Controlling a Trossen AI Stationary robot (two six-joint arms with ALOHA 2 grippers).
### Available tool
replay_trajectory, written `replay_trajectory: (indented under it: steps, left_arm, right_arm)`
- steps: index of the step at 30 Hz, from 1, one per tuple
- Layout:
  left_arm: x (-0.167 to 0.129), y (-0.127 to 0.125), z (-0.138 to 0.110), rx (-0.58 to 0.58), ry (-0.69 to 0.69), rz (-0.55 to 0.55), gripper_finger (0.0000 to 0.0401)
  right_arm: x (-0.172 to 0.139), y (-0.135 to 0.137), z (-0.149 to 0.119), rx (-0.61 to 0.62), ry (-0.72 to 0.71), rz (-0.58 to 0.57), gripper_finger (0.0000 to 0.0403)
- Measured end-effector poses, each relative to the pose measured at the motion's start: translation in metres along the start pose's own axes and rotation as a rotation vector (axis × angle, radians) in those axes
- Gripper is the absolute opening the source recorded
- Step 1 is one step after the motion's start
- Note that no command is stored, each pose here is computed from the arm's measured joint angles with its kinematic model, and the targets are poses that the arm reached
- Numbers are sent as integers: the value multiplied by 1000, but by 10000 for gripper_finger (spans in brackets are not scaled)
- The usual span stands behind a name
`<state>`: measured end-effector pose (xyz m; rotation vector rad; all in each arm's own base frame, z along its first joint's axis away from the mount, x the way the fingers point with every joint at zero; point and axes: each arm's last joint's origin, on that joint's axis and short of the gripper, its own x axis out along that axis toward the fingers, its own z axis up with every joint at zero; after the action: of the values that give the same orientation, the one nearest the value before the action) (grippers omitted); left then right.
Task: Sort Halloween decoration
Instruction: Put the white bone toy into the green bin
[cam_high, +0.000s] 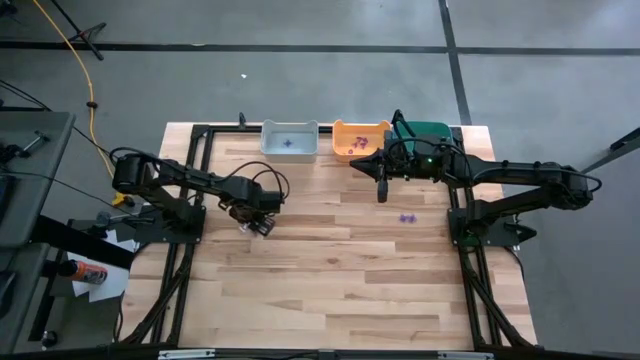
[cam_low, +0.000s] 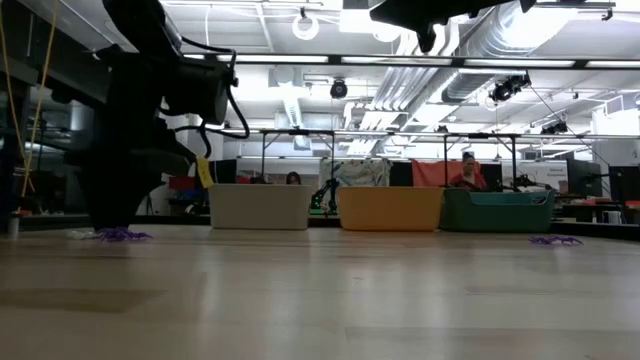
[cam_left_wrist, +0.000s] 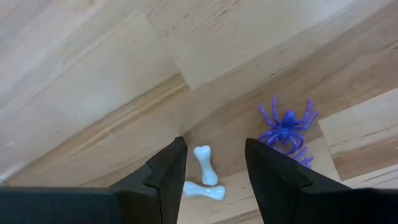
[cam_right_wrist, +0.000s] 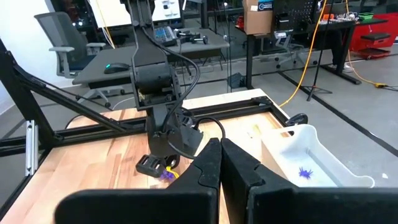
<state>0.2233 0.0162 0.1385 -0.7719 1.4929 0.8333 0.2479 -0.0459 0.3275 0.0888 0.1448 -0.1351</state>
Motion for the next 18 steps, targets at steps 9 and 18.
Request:
replay_trajectory:
  steps: [9, 18]
  left_arm:
    - [14, 10, -8, -20, 43, -6, 156]
    - [13, 12, -8, 0, 39, -22, 144]
  right_arm:
    - [0, 0, 0, -3, 1, -1, 0]
    - [0, -1, -1, 0, 9, -32, 0]
